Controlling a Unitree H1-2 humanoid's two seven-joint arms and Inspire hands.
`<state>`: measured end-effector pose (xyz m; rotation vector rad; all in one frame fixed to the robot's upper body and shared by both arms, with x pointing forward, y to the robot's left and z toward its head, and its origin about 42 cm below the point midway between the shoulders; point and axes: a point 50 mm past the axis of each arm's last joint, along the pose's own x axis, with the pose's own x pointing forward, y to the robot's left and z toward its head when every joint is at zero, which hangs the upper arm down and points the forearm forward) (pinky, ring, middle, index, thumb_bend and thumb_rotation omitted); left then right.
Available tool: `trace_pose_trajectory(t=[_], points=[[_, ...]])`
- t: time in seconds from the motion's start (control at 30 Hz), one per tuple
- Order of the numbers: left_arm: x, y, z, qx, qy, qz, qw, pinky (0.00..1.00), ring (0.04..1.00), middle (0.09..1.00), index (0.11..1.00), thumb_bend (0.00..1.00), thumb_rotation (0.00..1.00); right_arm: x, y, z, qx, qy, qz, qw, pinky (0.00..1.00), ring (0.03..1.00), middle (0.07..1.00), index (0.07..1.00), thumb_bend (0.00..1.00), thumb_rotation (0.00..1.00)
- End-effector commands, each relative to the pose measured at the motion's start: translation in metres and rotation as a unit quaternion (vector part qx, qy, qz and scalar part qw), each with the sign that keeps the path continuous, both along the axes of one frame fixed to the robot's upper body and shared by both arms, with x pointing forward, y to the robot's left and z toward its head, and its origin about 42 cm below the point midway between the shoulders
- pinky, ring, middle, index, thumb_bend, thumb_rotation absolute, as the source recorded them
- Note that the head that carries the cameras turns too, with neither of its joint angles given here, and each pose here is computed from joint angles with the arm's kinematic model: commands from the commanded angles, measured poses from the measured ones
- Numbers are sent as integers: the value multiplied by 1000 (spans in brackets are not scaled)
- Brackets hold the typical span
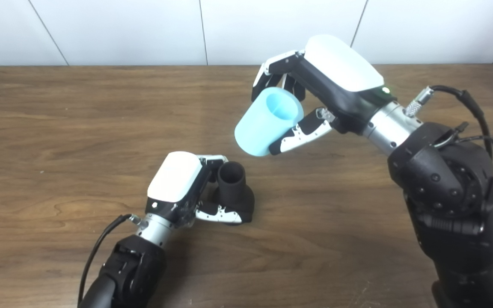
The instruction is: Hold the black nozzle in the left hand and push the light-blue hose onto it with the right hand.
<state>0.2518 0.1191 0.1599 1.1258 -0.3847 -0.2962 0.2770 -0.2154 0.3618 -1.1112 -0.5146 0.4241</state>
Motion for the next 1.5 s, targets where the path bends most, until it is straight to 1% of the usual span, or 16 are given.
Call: trace_pose_trajectory(t=[0.0,0.13,0.23,0.27,0.43,0.57,0.63,0.77,0.87,0.97,1.07,1.13,1.23,1.37,1.47], points=[[-1,1,-1,6,-11,-1,1000,441,483,441,497,524,0,-6,1,17,0,-39,11,999,340,393,503,501,498,0],[-1,1,-2,7,-10,-1,1000,438,482,441,497,524,0,-10,3,18,-6,-32,19,999,309,399,518,513,495,0],[-1,1,-2,7,-9,-1,1000,434,476,438,498,524,0,-14,6,17,-18,-31,21,999,330,397,506,510,497,0],[-1,1,-3,7,-8,0,1000,436,474,435,498,523,0,-15,7,16,-21,-28,21,999,318,397,512,514,496,0],[0,2,-4,8,-3,2,1000,438,473,432,501,523,0,-20,12,11,-31,-7,24,999,328,400,501,508,498,0],[0,1,-3,7,1,3,1000,432,475,445,497,524,0,-20,18,5,-31,1,31,999,334,397,500,501,499,0],[1,1,-3,7,0,3,1000,429,473,443,497,524,0,-20,19,2,-32,12,33,999,338,397,497,500,499,0],[1,0,-2,8,-3,2,1000,429,467,432,497,524,0,-18,18,-5,-40,32,30,998,335,396,490,511,498,0],[1,0,-1,7,-2,0,1000,425,470,435,497,524,0,-13,16,-9,-43,41,26,998,326,403,497,502,499,0],[0,0,0,4,-1,0,1000,406,449,419,498,522,0,-9,15,-12,-44,43,18,998,318,406,503,497,498,0],[1,0,0,3,-1,-1,1000,414,455,425,498,523,0,-5,14,-16,-44,42,13,998,335,403,499,498,500,0],[1,0,0,3,-2,-2,1000,415,455,427,498,523,0,-3,14,-19,-42,45,9,998,327,401,499,502,499,0],[1,0,0,5,-2,-1,1000,413,454,426,497,523,0,-1,12,-23,-39,51,2,998,327,407,500,497,499,0],[2,2,0,5,0,0,1000,422,467,435,496,524,0,-1,13,-25,-39,48,0,998,330,405,496,503,499,0],[2,3,-1,4,-2,-2,1000,402,446,416,497,522,0,-2,16,-26,-31,44,1,999,336,403,498,496,500,0]])
